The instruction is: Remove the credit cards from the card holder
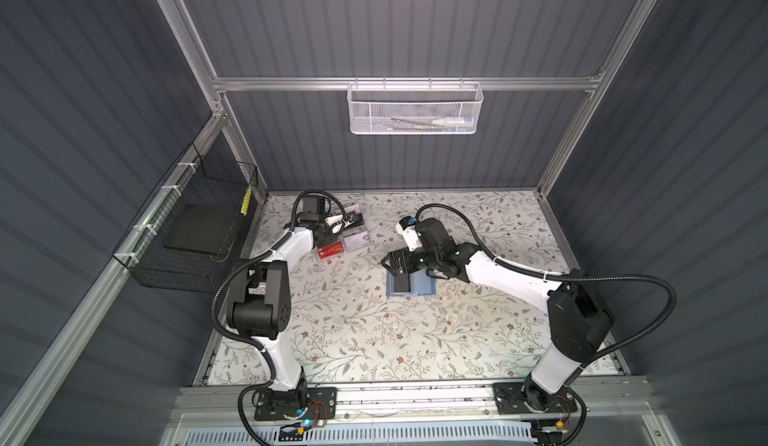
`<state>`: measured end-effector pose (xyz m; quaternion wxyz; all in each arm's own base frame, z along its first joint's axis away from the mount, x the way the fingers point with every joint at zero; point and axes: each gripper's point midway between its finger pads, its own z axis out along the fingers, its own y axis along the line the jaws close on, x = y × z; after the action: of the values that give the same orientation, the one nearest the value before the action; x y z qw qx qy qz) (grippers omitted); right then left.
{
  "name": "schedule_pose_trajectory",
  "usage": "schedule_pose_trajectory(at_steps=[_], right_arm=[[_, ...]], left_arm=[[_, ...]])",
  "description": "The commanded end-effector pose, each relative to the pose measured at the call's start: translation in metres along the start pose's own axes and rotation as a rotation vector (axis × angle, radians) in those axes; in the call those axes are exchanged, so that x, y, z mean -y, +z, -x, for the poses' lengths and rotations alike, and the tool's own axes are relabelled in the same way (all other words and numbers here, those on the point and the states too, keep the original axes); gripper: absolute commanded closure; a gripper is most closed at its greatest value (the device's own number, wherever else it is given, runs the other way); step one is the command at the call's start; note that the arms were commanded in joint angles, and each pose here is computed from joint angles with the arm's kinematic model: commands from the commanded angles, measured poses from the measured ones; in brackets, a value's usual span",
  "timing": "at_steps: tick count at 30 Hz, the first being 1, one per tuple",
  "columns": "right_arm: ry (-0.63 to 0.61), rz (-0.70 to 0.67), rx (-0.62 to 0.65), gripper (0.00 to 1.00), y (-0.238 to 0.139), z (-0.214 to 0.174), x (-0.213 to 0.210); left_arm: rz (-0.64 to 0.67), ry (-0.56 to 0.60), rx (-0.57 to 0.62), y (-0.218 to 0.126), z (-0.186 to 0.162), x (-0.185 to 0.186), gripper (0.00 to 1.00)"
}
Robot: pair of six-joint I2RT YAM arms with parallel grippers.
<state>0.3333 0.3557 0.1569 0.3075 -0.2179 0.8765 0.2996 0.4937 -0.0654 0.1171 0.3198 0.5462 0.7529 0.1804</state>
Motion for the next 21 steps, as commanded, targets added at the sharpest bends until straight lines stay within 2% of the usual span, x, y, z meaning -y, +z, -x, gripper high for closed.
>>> schedule_pose_trajectory(at_steps=[1,12,21], right_arm=[[-0.012,0.002,-0.02,0.01,0.006,-0.007,-0.001],[-0.014,0.003,-0.019,0.01,0.005,-0.006,-0.001],[-0.016,0.0,-0.014,0.01,0.003,-0.005,-0.001]], left_arm=[[0.055,-0.002,0.033,-0.01,0.008,-0.009,0.58],[0.122,-0.06,0.111,-0.021,0.016,-0.013,0.3],[0.078,-0.042,0.085,-0.011,0.009,0.002,0.26]])
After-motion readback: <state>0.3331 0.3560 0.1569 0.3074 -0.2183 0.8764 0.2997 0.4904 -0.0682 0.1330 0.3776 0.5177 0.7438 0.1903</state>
